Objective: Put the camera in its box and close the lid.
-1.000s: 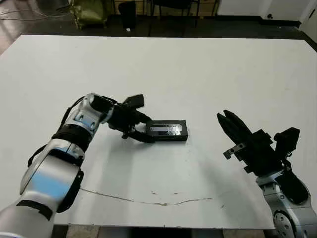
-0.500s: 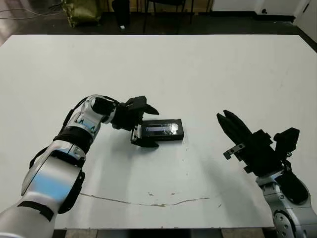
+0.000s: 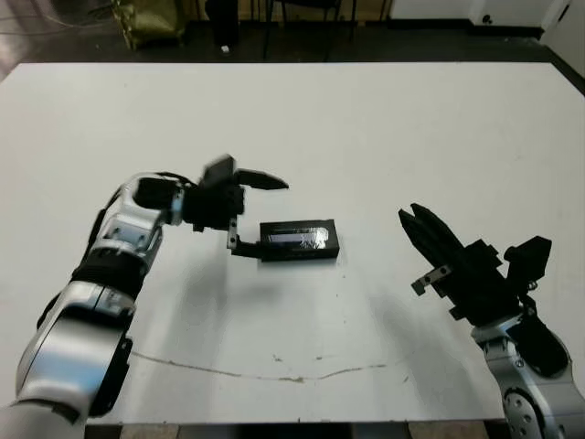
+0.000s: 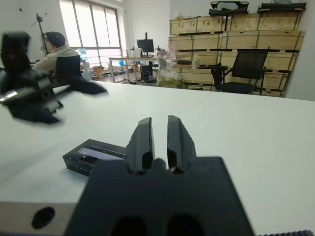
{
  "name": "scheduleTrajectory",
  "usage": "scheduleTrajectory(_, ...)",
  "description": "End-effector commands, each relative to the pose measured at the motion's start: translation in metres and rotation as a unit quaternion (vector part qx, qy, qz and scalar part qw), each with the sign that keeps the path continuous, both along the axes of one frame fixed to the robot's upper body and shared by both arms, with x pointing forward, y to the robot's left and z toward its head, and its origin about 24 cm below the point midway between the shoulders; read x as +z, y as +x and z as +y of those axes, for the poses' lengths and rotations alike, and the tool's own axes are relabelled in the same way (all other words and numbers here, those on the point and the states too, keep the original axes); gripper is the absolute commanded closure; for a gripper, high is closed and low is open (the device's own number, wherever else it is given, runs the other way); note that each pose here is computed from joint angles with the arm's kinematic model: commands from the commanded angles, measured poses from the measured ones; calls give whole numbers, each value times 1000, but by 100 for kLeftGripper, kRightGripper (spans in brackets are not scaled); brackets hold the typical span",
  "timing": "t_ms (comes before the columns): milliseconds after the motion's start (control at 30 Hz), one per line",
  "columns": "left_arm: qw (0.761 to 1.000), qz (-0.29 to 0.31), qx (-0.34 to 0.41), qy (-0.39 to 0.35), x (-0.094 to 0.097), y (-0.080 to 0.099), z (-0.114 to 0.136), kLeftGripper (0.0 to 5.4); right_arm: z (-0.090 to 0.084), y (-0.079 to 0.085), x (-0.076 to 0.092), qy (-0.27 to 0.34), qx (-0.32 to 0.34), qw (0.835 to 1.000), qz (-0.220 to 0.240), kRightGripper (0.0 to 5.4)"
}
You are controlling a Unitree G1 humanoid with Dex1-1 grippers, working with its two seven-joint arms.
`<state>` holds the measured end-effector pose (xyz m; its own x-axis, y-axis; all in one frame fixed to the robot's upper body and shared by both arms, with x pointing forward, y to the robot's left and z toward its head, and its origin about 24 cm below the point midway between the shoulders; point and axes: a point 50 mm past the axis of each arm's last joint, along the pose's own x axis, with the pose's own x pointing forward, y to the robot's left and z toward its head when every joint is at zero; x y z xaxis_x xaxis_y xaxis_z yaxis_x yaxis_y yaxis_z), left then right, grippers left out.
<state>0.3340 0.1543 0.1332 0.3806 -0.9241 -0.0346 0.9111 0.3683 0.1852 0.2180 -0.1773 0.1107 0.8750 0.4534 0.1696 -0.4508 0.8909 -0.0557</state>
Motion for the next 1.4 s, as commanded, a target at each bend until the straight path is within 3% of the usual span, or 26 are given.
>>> scheduleTrajectory(33,983,10,167,-79,-6,-15,9,64,-2,-1,-8,-8,-9,1000,20,540)
scheduleTrajectory(133,962,40,236,-128,1,-28,5,137,-1,0,-10,-13,-11,1000,19,540)
scheduleTrajectory(300,951,56,270,-139,7,-46,-12,260,1,-1,-9,-10,-13,1000,20,540)
scheduleTrajectory(667,954,70,284,-66,-24,-50,-58,531,0,-1,-11,-18,-20,999,24,540)
scheduleTrajectory(1000,955,85,278,-59,-38,-50,-85,538,-1,-1,-13,-30,-26,999,25,540)
scheduleTrajectory(1233,959,105,262,-1,-66,-56,-88,538,-1,-2,-10,-32,-27,999,26,540)
scheduleTrajectory(1400,960,105,254,53,-90,-61,-78,538,-2,-2,-12,-34,-31,999,30,540)
